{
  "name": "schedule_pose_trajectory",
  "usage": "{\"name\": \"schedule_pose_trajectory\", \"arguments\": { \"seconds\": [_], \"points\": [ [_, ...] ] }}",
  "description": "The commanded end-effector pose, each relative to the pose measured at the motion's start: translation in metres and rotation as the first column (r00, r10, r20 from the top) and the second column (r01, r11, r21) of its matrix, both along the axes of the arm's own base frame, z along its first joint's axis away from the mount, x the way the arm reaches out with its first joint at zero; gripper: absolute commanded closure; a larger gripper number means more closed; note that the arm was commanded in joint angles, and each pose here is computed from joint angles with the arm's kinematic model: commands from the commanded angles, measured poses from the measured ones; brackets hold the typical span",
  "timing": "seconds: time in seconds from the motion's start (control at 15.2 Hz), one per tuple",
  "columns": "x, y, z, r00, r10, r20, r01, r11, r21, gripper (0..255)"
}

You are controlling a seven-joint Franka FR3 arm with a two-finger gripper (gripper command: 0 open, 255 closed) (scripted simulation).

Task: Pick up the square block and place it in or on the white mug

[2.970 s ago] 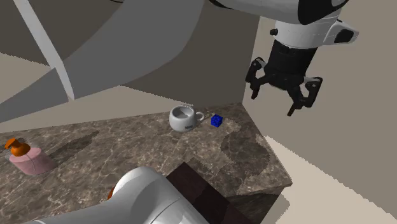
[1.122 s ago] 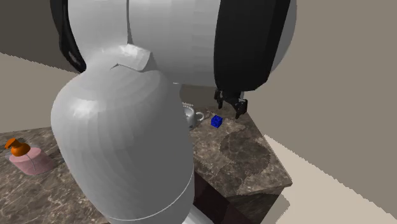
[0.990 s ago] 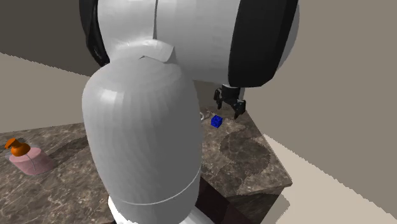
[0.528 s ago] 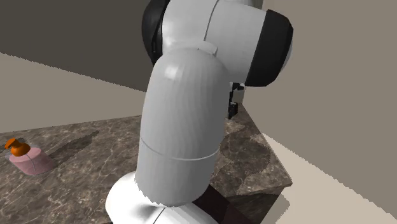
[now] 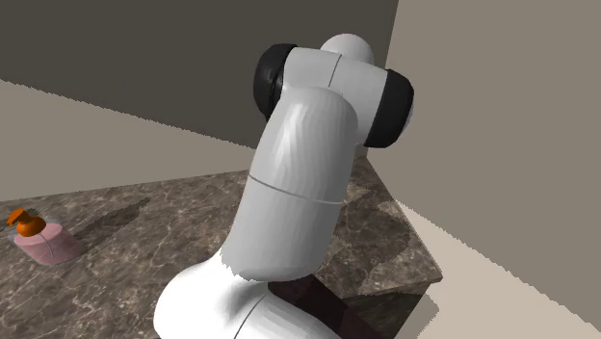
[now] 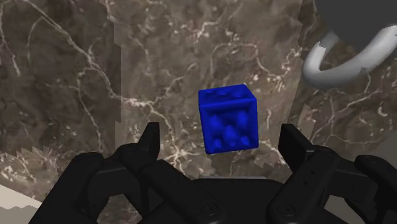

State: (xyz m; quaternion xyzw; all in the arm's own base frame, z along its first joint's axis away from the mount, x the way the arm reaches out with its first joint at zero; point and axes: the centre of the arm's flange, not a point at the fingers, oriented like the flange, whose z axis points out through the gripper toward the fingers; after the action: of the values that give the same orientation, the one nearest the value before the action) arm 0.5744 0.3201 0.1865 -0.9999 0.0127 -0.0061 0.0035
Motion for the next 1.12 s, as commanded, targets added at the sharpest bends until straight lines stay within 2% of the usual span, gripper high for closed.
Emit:
{"name": "schedule_pose_trajectory", "arguments": {
  "seconds": [0.0,0.53,0.99,1.06],
  "points": [
    [0.01,0.013,-0.016,1.0,-0.004,-0.002,0.004,1.0,-0.002,0],
    [0.011,0.013,-0.056,1.0,-0.004,-0.002,0.004,1.0,-0.002,0],
    [0.011,0.013,-0.056,1.0,-0.004,-0.002,0.004,1.0,-0.002,0],
    [0.011,0.013,-0.056,1.0,-0.004,-0.002,0.004,1.0,-0.002,255]
  ]
}}
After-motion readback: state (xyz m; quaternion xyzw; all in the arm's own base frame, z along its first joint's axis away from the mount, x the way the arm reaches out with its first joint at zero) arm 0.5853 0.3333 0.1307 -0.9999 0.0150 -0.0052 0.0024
